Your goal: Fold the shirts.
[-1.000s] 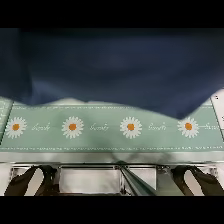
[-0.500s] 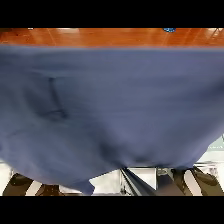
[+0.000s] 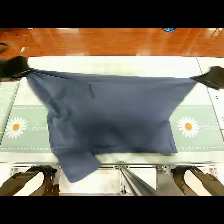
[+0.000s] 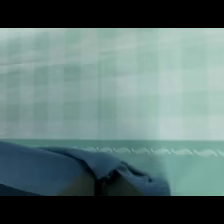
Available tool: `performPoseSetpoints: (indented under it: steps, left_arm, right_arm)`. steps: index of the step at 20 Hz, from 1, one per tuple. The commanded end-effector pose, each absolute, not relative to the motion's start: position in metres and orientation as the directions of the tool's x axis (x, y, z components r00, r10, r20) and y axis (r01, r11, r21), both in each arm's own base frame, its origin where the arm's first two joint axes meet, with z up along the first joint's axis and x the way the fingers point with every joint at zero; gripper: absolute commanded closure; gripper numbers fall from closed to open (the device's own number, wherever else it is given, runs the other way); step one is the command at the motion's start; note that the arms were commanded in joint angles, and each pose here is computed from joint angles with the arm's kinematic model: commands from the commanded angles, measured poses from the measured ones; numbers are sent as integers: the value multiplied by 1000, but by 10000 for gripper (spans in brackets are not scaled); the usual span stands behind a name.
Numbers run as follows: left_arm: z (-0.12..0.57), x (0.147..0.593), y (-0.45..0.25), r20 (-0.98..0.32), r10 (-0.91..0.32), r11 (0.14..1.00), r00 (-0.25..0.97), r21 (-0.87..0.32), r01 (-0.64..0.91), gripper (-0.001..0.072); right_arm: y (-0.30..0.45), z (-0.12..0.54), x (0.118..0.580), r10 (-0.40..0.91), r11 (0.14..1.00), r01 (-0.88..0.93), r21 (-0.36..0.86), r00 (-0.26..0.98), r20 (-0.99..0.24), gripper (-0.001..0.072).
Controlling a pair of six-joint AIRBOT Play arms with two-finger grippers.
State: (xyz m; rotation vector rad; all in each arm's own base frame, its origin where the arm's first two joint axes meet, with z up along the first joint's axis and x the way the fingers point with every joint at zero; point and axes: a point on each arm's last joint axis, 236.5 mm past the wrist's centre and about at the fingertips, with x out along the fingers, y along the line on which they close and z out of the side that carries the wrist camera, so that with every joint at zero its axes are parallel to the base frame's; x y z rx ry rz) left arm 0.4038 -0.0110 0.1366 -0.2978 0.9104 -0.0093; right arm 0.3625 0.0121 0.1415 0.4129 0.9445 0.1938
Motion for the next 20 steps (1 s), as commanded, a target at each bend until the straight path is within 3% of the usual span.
performPoseSetpoints:
  steps: [1, 6, 10, 16, 20]
  left_arm:
    - [59, 475, -12, -787, -162, 927, 595, -329, -182, 691]
    - [3, 547, -8, -814, -176, 902, 553, -358, -241, 691]
    - [4, 584, -12, -805, -203, 880, 558, -400, -257, 691]
    - [-6, 588, -17, -825, -231, 877, 515, -406, -257, 691]
    - [-22, 544, -27, -898, -285, 884, 334, -381, -270, 691]
  right_arm:
    - [9, 72, 436, 420, 837, 58, 544, 571, -706, 684]
    - [7, 17, 519, 520, 720, 124, 682, 555, -650, 684]
    - [-3, 9, 556, 524, 694, 152, 703, 563, -639, 684]
    - [-5, 11, 565, 523, 691, 152, 707, 570, -634, 684]
    - [4, 4, 543, 570, 698, 145, 701, 481, -666, 684]
